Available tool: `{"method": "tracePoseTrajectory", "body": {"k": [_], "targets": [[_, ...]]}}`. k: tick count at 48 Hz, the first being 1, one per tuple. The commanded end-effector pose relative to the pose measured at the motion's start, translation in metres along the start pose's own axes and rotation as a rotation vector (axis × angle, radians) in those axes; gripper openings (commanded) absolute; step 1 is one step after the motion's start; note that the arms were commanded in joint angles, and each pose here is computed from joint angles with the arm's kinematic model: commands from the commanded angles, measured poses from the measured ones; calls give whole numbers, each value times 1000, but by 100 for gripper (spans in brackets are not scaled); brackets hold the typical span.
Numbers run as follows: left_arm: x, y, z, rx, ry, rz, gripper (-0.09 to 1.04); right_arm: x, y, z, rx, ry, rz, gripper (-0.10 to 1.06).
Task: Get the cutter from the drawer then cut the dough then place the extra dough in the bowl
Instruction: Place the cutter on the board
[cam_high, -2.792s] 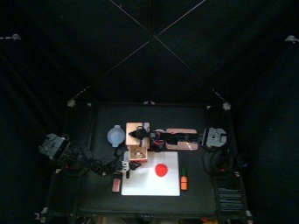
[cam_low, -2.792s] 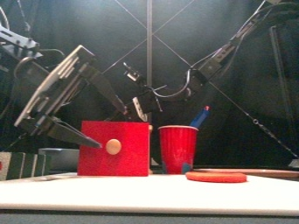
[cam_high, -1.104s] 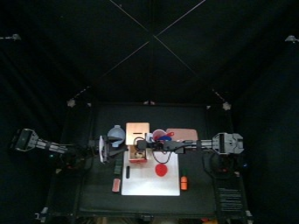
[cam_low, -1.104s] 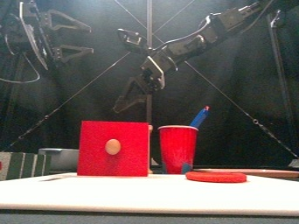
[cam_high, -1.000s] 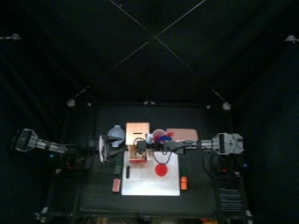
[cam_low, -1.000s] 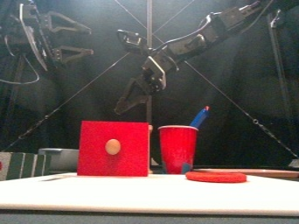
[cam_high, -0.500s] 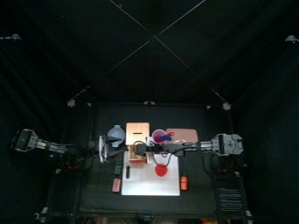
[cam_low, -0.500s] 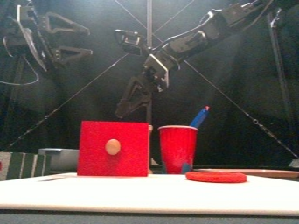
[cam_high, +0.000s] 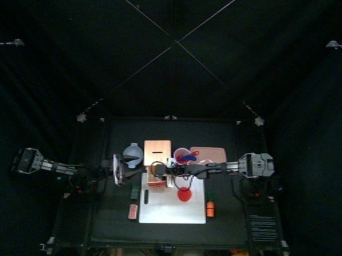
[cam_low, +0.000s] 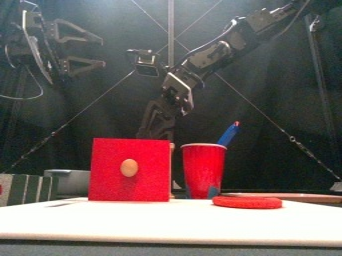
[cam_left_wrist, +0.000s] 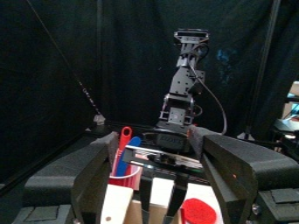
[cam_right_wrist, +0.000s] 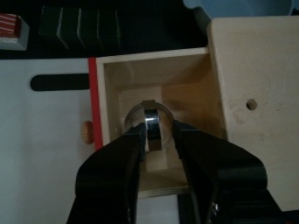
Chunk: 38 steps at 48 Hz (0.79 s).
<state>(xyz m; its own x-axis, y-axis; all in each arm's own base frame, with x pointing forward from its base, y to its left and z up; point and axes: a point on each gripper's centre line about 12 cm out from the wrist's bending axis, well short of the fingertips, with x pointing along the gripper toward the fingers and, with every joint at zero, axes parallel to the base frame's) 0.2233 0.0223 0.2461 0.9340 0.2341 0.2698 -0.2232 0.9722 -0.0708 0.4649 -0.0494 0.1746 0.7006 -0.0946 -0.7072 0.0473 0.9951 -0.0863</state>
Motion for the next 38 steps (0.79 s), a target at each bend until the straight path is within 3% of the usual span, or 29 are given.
{"method": "tracePoseTrajectory", "body": {"k": [1,20,38], "targets": [[3,1,4,-2,-18,9,98,-8,-4,14,7,-36,-6,72],[1,6,1,-19,-5,44,98,6,-4,10,8,-4,-6,71],[-3,9,-3,-24,9,58,98,8,-4,12,1,-1,-7,54]]}}
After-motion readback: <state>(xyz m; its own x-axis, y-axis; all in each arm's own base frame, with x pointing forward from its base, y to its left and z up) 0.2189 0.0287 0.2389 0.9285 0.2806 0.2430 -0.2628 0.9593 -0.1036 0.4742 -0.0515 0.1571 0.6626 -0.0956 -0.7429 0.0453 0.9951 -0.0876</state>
